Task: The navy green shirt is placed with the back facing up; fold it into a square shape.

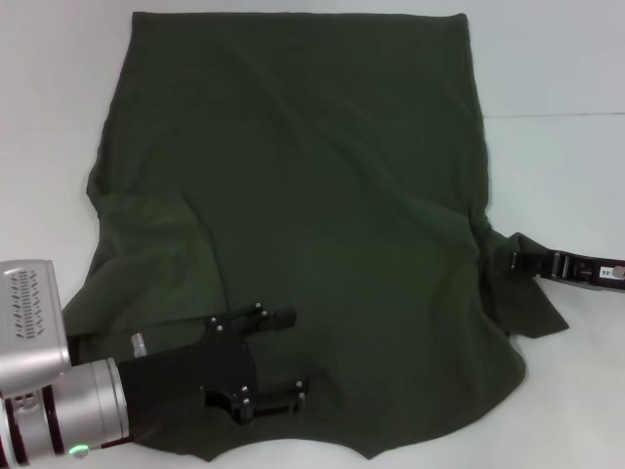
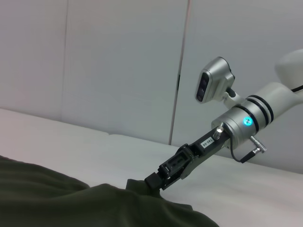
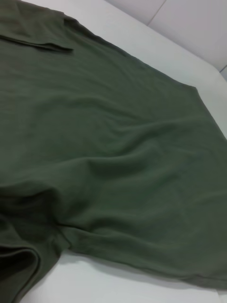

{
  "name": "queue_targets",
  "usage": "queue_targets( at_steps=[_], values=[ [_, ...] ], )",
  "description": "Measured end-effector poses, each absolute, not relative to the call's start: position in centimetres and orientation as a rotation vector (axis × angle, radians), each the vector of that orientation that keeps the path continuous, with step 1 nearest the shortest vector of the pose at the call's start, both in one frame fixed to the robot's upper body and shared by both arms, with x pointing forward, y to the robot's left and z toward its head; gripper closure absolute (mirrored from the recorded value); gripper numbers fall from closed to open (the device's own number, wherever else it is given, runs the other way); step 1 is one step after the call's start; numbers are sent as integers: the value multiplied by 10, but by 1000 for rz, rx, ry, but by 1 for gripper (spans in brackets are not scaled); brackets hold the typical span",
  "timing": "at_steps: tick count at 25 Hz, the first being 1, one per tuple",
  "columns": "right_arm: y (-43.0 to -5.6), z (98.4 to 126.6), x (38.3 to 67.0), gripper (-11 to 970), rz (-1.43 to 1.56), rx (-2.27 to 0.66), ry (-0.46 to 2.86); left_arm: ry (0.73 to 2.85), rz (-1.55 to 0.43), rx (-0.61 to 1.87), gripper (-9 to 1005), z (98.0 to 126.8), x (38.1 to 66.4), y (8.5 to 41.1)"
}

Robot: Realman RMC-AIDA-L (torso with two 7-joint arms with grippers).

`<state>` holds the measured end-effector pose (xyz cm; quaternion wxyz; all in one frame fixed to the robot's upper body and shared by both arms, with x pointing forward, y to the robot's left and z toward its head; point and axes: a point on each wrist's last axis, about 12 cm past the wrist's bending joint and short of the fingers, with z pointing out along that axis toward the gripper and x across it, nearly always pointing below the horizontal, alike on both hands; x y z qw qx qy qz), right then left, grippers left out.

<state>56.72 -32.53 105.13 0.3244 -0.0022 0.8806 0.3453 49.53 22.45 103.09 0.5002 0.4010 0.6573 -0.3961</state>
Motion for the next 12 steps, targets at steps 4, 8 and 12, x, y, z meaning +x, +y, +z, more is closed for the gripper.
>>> queue_targets(
  at_steps=[4, 8, 12],
  values=[
    [-325, 1051, 567, 380, 920, 26, 2295, 1594, -951, 969, 166, 1030, 496, 225],
    [-326, 1050, 565, 553, 928, 58, 2277, 1594, -950, 969, 165, 1031, 496, 225],
    [-326, 1049, 564, 709, 937, 75, 2273, 1593, -948, 969, 166, 1031, 496, 225]
  ],
)
